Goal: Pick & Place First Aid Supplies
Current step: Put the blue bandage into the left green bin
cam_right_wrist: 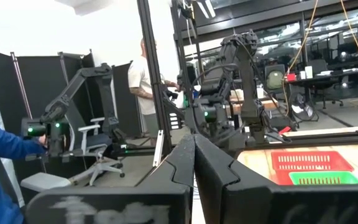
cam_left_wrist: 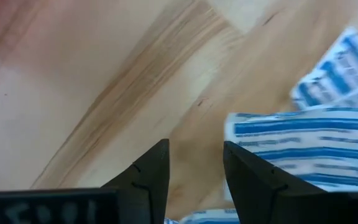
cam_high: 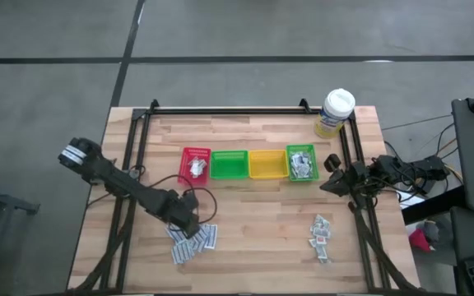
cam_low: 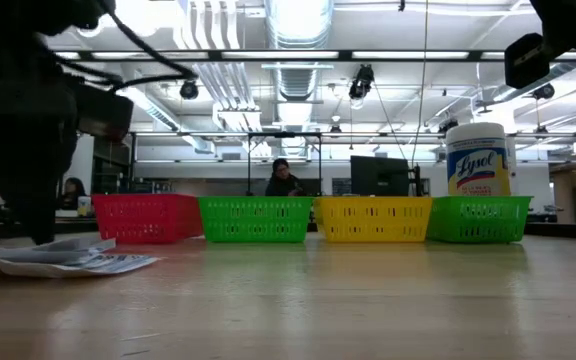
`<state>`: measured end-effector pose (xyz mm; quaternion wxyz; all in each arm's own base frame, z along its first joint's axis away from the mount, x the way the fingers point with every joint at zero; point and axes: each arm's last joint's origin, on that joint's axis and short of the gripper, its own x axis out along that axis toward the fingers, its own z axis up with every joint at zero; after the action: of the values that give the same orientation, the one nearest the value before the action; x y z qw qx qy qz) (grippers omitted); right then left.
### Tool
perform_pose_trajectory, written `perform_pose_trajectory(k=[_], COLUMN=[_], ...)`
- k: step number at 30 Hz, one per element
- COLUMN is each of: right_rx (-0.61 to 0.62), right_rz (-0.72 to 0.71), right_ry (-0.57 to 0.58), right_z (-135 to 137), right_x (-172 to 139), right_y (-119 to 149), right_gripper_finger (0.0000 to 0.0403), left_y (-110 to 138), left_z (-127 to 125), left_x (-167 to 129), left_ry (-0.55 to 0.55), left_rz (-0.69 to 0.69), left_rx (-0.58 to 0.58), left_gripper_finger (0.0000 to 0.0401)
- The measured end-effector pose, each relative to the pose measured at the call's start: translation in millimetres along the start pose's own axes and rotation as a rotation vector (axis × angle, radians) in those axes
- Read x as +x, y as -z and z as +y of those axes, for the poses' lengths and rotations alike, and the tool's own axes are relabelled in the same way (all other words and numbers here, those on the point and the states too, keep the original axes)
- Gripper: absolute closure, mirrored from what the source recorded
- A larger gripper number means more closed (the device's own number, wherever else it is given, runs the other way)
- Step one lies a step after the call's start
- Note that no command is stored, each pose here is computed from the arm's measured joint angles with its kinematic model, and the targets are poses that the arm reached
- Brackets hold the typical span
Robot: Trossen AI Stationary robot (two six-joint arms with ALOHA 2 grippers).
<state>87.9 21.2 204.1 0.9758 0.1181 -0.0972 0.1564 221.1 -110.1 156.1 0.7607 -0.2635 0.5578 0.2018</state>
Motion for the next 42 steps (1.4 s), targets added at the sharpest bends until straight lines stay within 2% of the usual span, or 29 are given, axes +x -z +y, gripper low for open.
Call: perform_pose_trajectory(k=[5,10,17,42], right_rx=[0.011,0.011,0.011,0.011], right_rz=[0.0,0.0,0.0,0.001], right_ry=[0.0,0.0,0.0,-0.001], right_z=[0,0,0,0], right_x=[0,0,0,0], right_y=[0,0,0,0], right_gripper_finger=[0.0394,0.0394,0.0394,0.0394], left_y=[-2,-4,-2,-1], left_z=[1,-4,-4,-2], left_x=[-12,-10,-1,4], left_ry=[0.042,0.081,0.041,0.023], left_rz=[-0.036,-0.058,-0.034,-0.036], left_rx=[-0.018,-0.028,-0.021,-0.052], left_gripper_finger=[0.0259,0.0259,0.0259,0.0259])
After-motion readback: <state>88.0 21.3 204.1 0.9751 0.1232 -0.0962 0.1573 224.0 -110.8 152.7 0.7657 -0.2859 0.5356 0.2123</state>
